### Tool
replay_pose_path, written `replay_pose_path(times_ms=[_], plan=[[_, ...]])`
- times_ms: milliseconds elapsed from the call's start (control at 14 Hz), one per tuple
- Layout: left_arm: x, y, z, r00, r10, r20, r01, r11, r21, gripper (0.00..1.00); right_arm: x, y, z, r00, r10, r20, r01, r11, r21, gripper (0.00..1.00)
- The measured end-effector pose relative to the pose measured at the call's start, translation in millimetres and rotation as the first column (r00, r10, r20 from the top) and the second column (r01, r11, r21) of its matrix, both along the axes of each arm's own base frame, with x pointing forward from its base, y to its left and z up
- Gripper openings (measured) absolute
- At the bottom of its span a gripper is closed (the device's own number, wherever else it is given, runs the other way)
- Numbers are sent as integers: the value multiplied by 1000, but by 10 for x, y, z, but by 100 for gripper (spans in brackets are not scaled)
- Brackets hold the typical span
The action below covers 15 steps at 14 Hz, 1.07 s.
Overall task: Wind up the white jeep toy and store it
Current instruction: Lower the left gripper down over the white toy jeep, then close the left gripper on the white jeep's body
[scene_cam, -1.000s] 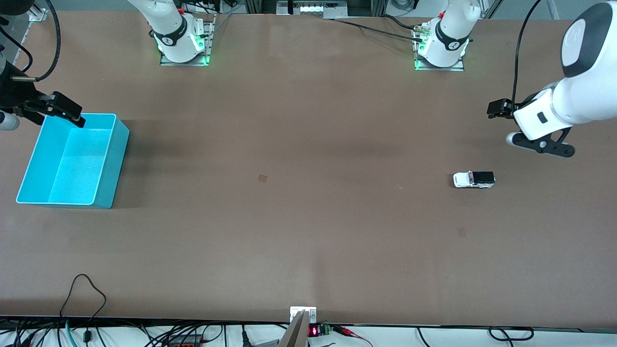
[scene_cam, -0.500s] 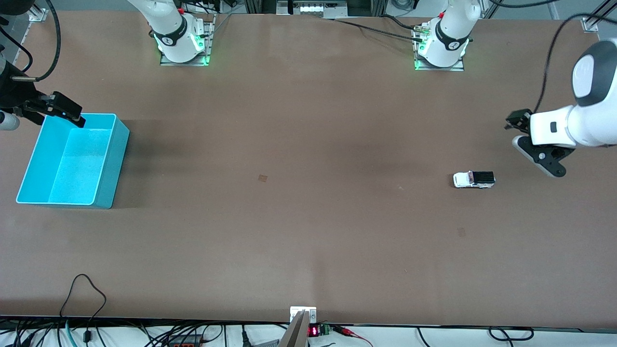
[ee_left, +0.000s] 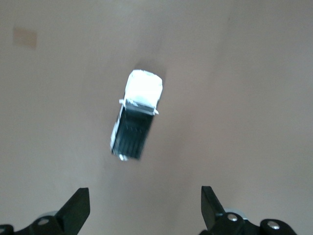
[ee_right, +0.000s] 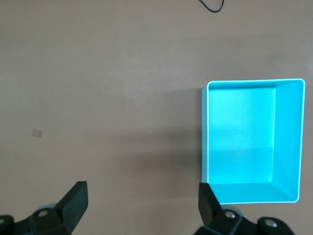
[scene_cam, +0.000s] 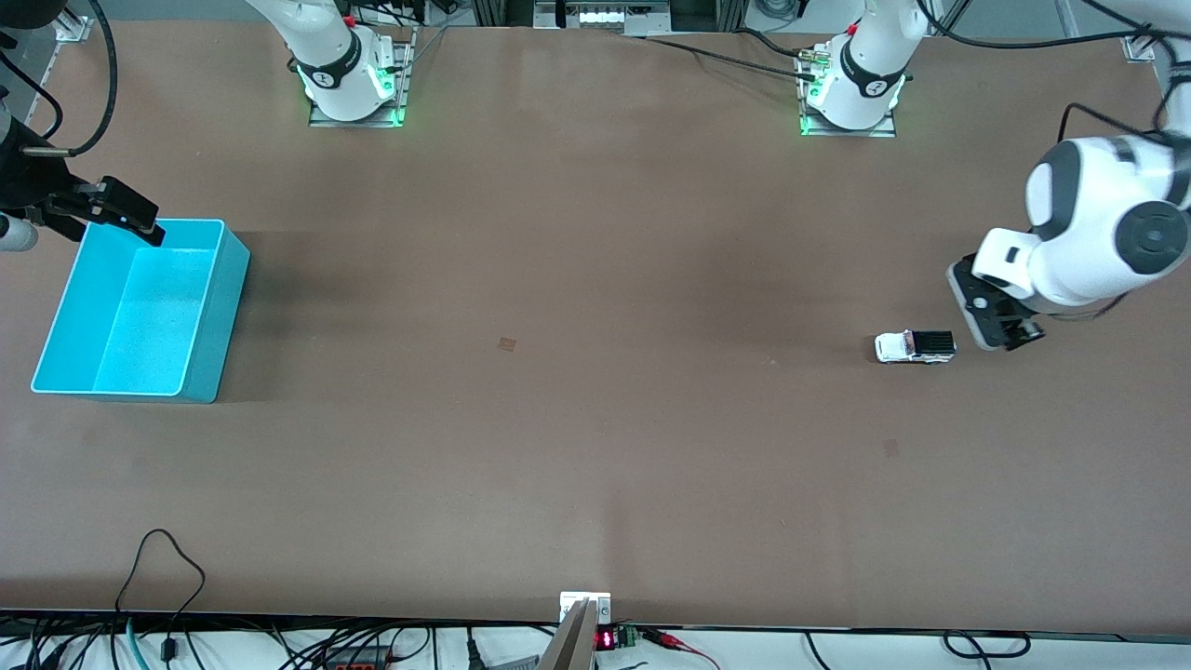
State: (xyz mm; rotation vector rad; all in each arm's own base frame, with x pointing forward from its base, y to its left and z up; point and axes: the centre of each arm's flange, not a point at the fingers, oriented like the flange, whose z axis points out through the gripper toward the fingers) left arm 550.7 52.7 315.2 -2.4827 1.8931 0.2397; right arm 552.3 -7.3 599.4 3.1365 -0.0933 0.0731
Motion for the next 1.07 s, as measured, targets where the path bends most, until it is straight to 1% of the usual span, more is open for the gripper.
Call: replay_pose_path(times_ms=[71, 214, 429, 643, 1071], plan=[[-57, -19, -150, 999, -45, 19, 45, 999, -8, 100, 0, 0, 1, 1000, 0, 0, 0, 1000, 0, 100], [-125, -51, -406, 994, -106, 32, 107, 994, -19, 100, 0, 0, 1, 1000, 1, 0, -1, 1000, 0, 100], [-113, -63, -707, 983, -178, 41, 179, 983, -32, 100, 0, 0, 1, 1000, 1, 0, -1, 1000, 0, 100], [-110, -57, -952, 979, -200, 38, 201, 979, -41, 100, 0, 0, 1, 1000, 1, 0, -1, 1000, 0, 100], [-43, -69, -1096, 973, -208, 104, 212, 977, -35, 100, 0, 0, 1, 1000, 1, 0, -1, 1000, 0, 100]])
